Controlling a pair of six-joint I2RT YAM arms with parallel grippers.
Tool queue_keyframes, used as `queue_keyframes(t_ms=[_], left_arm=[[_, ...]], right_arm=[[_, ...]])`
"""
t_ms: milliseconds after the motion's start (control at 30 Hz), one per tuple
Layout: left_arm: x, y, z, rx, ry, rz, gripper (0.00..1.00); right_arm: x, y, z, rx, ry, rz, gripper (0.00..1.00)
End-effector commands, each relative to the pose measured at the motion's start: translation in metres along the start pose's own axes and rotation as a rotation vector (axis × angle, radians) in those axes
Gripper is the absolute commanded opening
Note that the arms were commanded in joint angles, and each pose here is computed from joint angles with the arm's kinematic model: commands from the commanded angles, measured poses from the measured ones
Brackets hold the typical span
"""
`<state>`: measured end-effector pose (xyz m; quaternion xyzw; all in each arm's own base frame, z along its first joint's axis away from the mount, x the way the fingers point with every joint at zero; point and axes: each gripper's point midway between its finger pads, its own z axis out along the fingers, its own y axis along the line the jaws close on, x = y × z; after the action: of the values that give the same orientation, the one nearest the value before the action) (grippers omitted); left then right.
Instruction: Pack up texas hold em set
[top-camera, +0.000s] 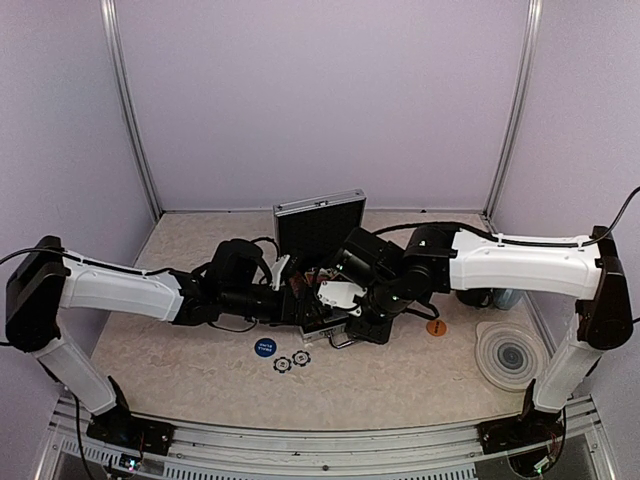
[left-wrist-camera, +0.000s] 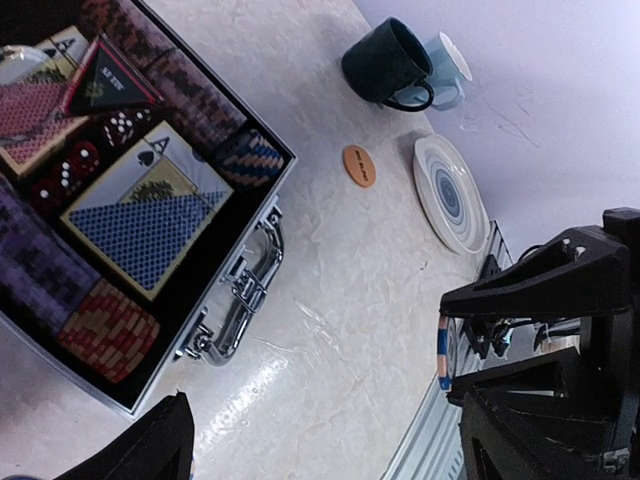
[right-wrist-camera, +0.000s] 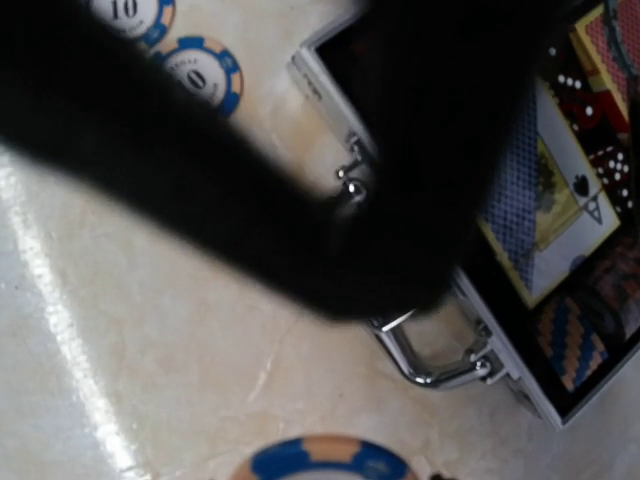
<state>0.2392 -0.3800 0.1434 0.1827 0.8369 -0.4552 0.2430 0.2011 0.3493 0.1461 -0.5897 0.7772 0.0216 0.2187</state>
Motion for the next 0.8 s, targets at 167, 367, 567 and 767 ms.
queue_keyframes(t_ms=[167, 367, 567, 767], left_arm=[[0.013, -0.050, 0.023, 0.274, 0.085, -0.012, 0.87], [0.019, -0.064, 0.032, 0.346, 0.115, -0.026, 0.84], [0.025, -0.070, 0.037, 0.376, 0.130, -0.034, 0.81], [0.027, -0.072, 0.038, 0.399, 0.140, -0.044, 0.75]], right_arm=[[-0.013, -0.009, -0.009, 0.022, -0.055, 0.029, 0.42], [-0.014, -0.008, -0.008, 0.017, -0.057, 0.030, 0.42], [-0.015, -0.007, -0.007, 0.017, -0.055, 0.030, 0.42], [-0.023, -0.008, -0.012, 0.012, -0.087, 0.032, 0.42]])
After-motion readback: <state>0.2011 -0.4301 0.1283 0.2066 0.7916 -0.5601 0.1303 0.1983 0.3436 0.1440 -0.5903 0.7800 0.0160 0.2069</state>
